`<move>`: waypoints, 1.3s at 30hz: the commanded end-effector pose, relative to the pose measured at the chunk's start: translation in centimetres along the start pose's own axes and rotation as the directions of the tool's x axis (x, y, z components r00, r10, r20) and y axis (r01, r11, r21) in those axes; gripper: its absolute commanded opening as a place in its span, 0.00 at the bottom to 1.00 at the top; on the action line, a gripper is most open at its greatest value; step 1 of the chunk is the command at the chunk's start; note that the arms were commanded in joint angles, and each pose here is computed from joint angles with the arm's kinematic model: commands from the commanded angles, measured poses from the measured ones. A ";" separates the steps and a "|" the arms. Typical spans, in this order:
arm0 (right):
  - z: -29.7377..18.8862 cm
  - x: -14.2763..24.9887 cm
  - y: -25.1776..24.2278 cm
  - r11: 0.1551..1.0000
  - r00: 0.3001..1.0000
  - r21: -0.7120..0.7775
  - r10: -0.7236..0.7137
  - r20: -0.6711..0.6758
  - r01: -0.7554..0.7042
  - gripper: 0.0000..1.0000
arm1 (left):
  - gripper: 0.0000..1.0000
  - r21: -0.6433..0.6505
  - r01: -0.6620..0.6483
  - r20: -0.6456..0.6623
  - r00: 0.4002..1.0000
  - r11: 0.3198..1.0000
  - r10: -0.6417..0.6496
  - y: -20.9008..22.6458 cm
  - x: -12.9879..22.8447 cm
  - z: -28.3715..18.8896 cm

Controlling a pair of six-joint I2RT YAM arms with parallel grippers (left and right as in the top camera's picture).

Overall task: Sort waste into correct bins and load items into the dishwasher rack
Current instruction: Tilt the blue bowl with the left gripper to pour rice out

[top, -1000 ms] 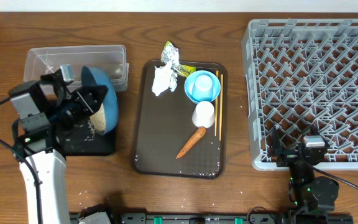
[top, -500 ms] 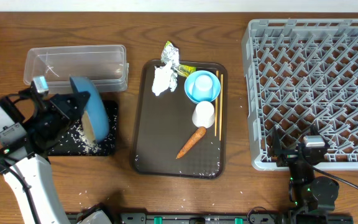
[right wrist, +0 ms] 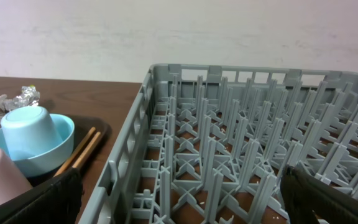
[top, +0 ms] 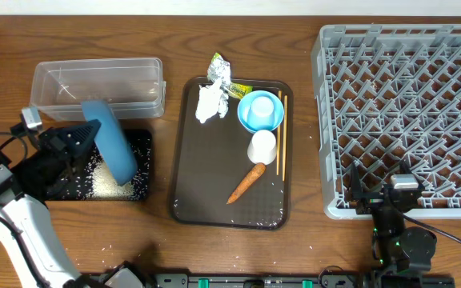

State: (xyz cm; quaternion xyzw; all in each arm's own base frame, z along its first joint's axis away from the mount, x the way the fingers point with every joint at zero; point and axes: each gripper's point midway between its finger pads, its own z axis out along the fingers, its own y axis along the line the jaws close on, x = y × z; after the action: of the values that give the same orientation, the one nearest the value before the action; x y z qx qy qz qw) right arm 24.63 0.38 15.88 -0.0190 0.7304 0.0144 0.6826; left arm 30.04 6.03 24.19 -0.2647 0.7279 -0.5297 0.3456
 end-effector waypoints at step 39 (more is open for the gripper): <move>0.0 0.1 -0.1 1.000 1.000 0.003 -0.008 -0.001 0.008 0.99 | 0.06 0.139 0.111 0.074 0.990 0.984 -0.122 0.3 -2.2 -3.9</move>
State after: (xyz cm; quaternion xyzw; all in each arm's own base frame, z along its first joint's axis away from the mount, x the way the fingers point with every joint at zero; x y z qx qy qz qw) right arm 24.63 0.38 15.88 -0.0190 0.7304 0.0144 0.6826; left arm 28.33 10.08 24.61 -0.3227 0.6622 -0.5780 0.3513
